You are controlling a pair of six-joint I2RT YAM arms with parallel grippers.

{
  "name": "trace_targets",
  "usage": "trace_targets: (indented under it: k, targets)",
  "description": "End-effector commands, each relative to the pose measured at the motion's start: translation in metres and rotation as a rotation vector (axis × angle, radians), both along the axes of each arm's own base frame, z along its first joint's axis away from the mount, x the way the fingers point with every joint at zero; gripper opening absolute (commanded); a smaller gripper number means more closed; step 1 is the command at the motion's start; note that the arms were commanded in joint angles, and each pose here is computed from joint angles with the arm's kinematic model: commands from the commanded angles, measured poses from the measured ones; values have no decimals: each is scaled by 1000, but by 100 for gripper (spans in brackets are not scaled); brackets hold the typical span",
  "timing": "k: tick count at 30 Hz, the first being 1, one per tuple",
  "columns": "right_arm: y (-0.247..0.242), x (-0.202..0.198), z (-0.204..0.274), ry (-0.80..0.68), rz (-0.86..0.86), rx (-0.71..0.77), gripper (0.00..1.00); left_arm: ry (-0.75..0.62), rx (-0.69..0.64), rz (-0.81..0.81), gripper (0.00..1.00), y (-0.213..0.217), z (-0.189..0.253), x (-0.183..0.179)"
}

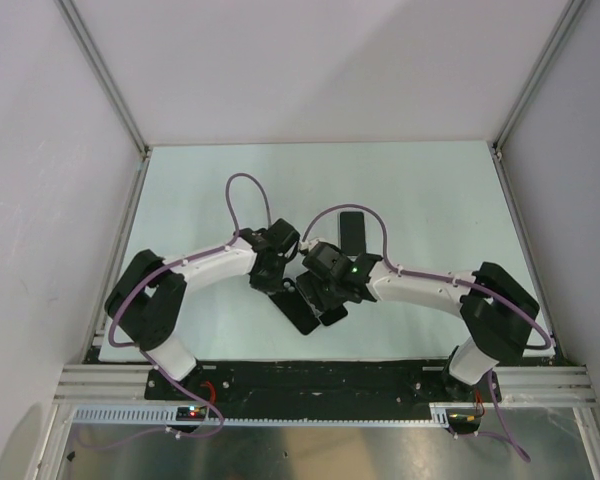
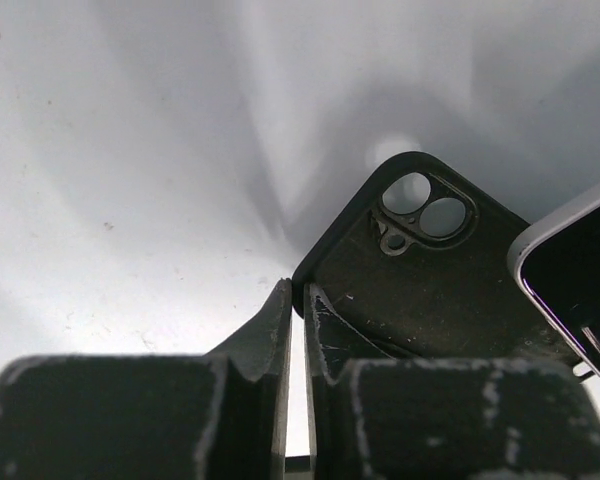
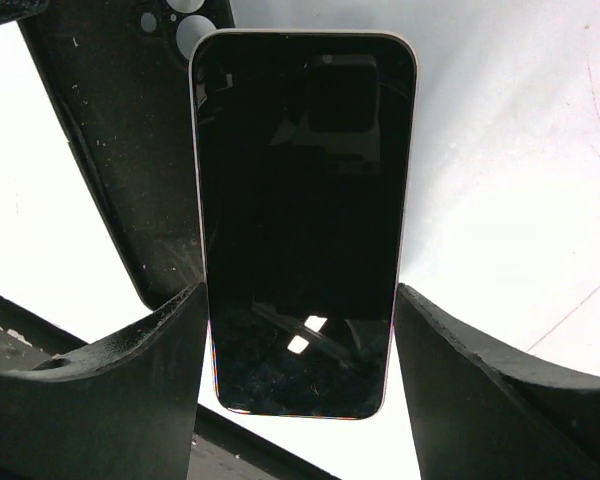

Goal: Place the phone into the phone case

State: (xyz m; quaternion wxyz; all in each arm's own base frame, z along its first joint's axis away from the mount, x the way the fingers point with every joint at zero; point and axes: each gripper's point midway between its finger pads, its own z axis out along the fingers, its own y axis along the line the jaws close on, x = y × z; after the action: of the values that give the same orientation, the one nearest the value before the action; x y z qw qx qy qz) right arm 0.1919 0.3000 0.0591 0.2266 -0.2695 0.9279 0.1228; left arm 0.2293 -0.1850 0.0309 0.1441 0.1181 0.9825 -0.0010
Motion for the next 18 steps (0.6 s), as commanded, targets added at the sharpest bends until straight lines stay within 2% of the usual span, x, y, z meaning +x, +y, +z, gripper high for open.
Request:
trace_targets:
  k: [1, 6, 11, 18]
  targets:
    - [43, 2, 20, -58, 125, 83, 37, -55, -27, 24, 13, -8, 9, 10]
    - [48, 2, 20, -55, 125, 81, 37, -89, -72, 31, 23, -10, 25, 17]
    - [54, 0, 21, -53, 139, 85, 38, -113, -107, 51, 39, -9, 37, 22]
    - [68, -10, 15, -37, 202, 67, 37, -201, -135, 274, 39, 35, 57, 41]
